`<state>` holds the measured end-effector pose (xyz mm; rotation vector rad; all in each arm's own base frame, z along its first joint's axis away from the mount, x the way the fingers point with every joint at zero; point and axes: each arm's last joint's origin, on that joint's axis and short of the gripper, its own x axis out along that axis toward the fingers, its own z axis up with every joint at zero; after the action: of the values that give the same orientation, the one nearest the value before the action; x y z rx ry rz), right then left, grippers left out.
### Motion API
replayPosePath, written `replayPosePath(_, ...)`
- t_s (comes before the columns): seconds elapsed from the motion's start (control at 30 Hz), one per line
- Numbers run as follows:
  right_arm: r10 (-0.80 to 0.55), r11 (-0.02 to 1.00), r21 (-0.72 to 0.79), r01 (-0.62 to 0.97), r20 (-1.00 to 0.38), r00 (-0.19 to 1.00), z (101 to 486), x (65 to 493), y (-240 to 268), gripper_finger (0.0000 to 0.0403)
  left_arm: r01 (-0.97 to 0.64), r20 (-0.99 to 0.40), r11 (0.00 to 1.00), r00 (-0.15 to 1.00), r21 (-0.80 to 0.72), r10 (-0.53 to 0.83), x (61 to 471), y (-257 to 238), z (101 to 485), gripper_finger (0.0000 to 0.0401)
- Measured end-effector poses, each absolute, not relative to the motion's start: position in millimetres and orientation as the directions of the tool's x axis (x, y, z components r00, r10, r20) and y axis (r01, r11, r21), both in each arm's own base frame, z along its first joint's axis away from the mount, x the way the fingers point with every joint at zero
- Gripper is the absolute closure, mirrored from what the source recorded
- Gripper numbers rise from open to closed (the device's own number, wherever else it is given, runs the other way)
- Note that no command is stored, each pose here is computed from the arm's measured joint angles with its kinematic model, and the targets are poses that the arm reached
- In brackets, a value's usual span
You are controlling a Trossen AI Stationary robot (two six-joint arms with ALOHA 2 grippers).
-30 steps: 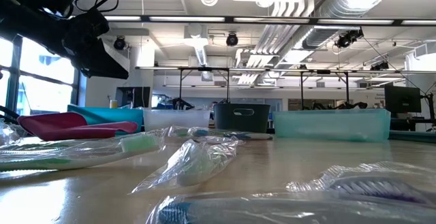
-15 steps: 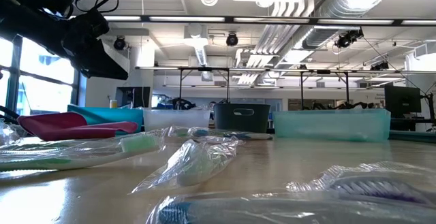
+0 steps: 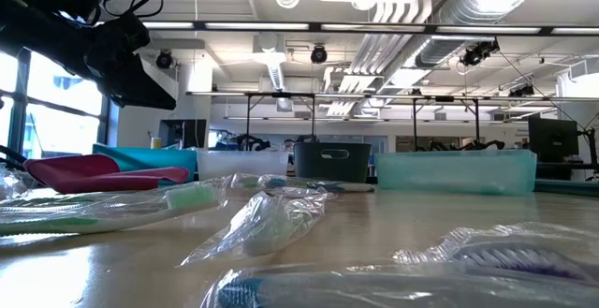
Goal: Pick & Place Toothbrushes
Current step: Put the violet toothbrush into the white bin
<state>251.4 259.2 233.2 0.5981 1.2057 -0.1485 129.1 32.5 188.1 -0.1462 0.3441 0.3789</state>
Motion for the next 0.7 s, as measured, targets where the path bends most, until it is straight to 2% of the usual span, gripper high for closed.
replayPosePath(0.13,0.190,0.851,0.329,0.409,-0.919,0.345,220,253,265,0.0256,-0.386,-0.355,0.919,0.872,-0.075,0.337,129,33,188,0.0306)
replayPosePath(0.23,0.196,0.859,0.320,0.401,-0.927,0.320,209,253,273,0.0248,-0.386,-0.355,0.919,0.872,-0.075,0.337,129,32,188,0.0306)
replayPosePath(0.5,0.229,0.866,0.300,0.400,-0.949,0.216,178,258,284,0.0254,-0.386,-0.355,0.919,0.872,-0.075,0.337,129,33,188,0.0306)
replayPosePath(0.7,0.206,0.873,0.267,0.408,-0.960,0.187,162,261,287,0.0256,-0.386,-0.355,0.919,0.872,-0.076,0.337,129,33,188,0.0306)
